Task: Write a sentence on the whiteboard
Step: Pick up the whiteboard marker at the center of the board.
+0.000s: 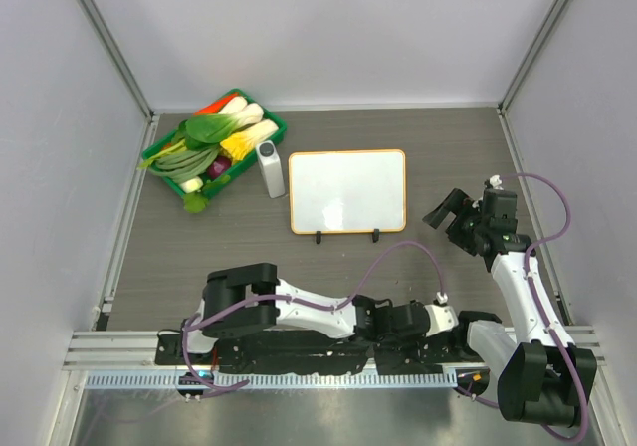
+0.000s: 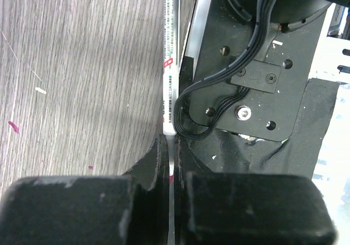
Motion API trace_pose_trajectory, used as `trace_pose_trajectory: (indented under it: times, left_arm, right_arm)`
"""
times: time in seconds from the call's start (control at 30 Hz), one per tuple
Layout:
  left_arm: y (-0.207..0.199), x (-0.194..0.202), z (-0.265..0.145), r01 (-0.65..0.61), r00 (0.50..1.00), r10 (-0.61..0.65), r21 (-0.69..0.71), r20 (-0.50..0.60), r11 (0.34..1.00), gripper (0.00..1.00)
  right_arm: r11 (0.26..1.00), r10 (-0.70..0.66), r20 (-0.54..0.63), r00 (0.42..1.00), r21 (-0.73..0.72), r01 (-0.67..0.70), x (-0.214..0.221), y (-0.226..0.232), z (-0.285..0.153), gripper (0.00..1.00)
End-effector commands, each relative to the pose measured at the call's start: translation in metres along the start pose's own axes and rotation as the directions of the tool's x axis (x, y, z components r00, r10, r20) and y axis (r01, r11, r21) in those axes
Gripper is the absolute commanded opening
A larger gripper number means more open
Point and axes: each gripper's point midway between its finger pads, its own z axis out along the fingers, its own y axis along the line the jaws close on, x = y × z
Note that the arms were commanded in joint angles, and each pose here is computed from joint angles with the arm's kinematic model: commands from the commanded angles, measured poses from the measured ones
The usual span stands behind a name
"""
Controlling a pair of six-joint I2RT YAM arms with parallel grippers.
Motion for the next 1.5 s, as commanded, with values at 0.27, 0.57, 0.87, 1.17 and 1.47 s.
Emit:
trace_pose_trajectory:
  times: [0.27,0.57,0.87,1.17,1.47]
  left_arm:
    - [0.096,0.053,-0.041,0.206,0.973,-0.224,-0.238,-0.051,0.949,0.0]
    - [0.129,0.042,-0.083,0.299,0.953,-0.303,-0.28,0.033,0.912,0.0]
    - [0.167,0.0,-0.156,0.4,0.91,-0.346,-0.264,0.228,0.877,0.0]
    - [0.207,-0.027,-0.207,0.541,0.823,-0.465,-0.2,0.324,0.817,0.0]
    - [0.22,-0.048,-0.25,0.617,0.75,-0.566,-0.053,0.341,0.785,0.0]
  right_arm:
    - [0.992,-0.057,0.098,0.994,-0.108,0.068,-0.032,0.033,-0.021,0.97]
    - [0.954,-0.1,0.121,0.988,-0.27,0.129,-0.043,0.071,-0.039,0.98]
    - [0.876,-0.108,0.139,0.984,-0.455,0.16,-0.057,0.121,-0.072,0.98]
    - [0.72,-0.151,0.093,0.984,-0.672,0.174,-0.04,0.175,-0.092,0.96]
    - [0.56,-0.256,0.073,0.964,-0.801,0.209,0.006,0.238,-0.101,0.91]
